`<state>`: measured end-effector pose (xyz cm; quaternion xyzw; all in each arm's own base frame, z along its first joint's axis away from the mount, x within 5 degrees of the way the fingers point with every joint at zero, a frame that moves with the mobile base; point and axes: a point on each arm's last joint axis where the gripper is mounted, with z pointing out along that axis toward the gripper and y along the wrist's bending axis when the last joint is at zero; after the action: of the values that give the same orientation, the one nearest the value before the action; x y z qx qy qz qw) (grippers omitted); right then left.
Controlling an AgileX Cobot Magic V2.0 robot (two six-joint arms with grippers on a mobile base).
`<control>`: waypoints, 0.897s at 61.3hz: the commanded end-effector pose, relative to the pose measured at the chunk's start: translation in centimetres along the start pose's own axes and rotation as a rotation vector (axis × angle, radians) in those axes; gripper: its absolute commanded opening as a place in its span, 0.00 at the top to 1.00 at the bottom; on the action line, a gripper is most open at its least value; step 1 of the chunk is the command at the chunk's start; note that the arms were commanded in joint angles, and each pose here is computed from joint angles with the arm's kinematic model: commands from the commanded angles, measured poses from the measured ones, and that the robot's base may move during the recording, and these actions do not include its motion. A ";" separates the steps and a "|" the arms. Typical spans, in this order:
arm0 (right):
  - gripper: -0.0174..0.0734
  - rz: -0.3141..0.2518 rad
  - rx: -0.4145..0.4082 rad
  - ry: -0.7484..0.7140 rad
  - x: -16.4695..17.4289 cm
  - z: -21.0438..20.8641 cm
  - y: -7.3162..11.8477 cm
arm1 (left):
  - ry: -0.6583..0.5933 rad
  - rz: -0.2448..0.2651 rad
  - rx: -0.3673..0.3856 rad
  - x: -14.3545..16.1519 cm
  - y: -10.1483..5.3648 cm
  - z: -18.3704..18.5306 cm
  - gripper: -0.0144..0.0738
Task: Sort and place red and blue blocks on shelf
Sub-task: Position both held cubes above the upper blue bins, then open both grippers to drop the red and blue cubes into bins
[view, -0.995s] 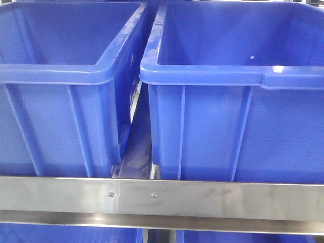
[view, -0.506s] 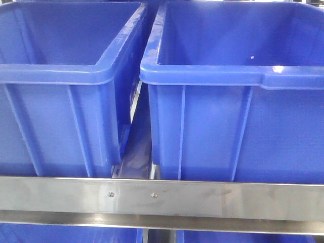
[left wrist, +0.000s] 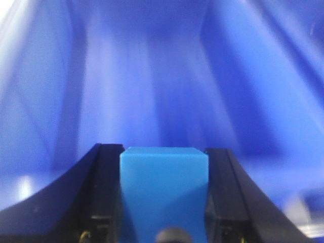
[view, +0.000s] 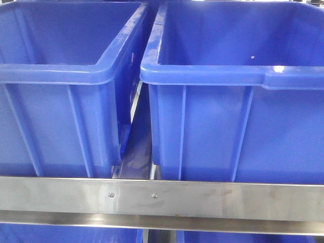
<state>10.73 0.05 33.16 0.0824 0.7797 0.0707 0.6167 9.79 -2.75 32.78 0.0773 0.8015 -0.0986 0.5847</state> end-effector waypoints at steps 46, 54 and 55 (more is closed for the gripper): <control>0.71 -0.026 -0.057 0.050 -4.6 9.7 2.4 | 0.054 0.051 0.013 -8.3 -1.9 13.8 0.66; 0.48 -0.026 -0.057 0.050 -4.6 9.7 2.4 | 0.053 0.051 0.014 -8.3 -1.9 14.0 0.52; 0.45 -0.026 -0.057 0.049 -4.6 9.7 2.4 | 0.051 0.051 0.014 -8.3 -1.9 14.0 0.50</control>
<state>21.04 1.53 33.39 0.0572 0.8353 0.0834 0.5405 24.68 -7.94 34.09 0.1054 0.8527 -0.0695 0.5068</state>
